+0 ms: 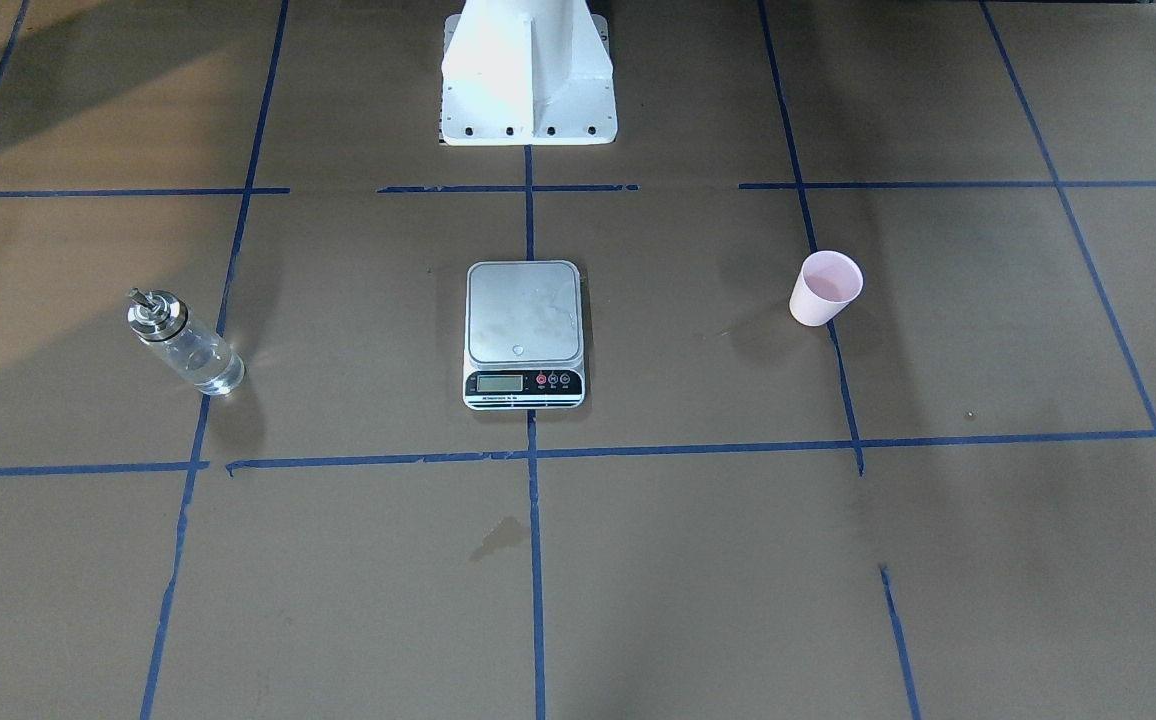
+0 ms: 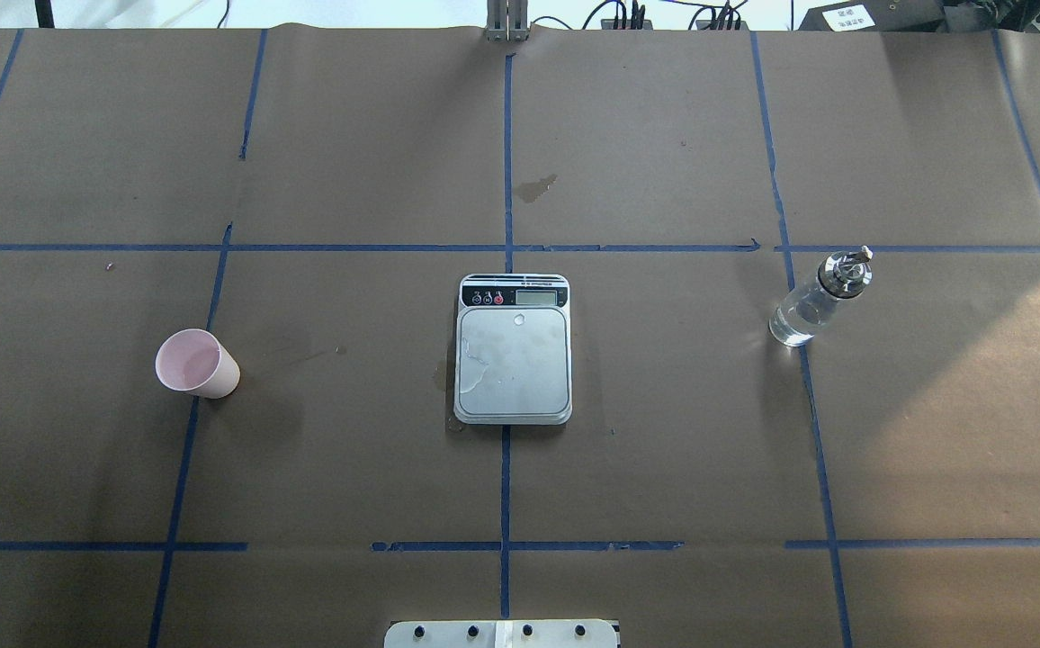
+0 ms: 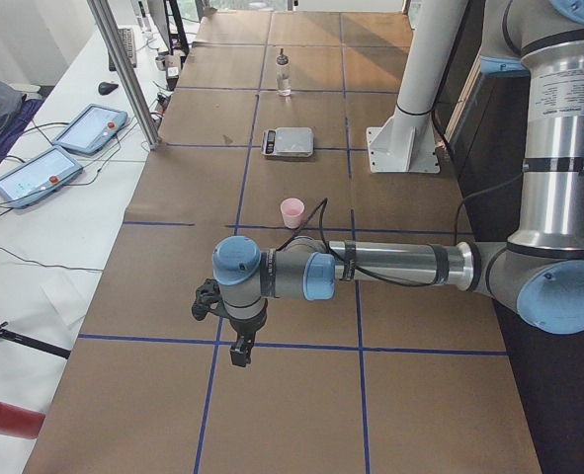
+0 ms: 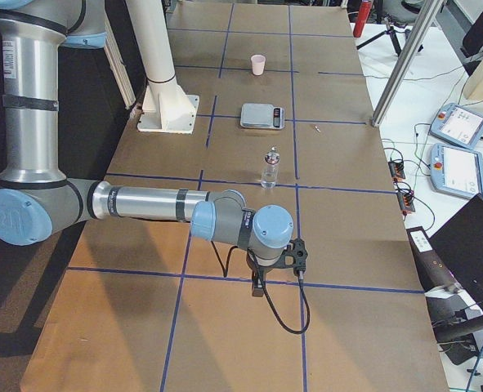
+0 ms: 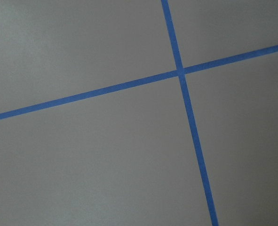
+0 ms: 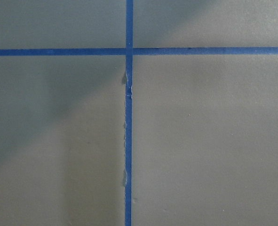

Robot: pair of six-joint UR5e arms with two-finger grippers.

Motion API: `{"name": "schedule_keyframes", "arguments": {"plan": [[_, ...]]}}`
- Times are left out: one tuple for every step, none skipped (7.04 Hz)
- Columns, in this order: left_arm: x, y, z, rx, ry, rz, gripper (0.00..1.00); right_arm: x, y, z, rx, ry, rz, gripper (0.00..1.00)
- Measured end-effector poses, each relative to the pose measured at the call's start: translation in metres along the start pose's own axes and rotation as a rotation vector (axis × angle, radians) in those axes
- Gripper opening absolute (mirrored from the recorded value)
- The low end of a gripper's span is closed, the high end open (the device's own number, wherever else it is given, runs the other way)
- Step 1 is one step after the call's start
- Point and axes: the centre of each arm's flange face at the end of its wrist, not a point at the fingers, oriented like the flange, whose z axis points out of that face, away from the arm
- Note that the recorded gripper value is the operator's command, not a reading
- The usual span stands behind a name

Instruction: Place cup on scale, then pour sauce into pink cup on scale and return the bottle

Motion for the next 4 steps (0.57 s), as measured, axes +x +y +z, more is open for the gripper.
{"name": "schedule_keyframes", "arguments": {"plan": [[0.001, 0.000, -0.001, 0.002, 0.002, 0.003, 1.00, -0.001, -0.002, -0.002, 0.003, 0.001, -0.003, 1.00], [0.005, -0.004, -0.006, 0.013, 0.001, 0.015, 1.00, -0.004, -0.005, -0.004, 0.008, 0.002, -0.008, 1.00], [0.015, -0.016, -0.020, 0.040, -0.004, 0.040, 1.00, -0.005, -0.006, -0.006, 0.012, 0.001, -0.010, 1.00], [0.037, -0.044, -0.047, 0.095, -0.014, 0.087, 1.00, -0.007, -0.007, -0.008, 0.015, -0.001, -0.012, 1.00]]}}
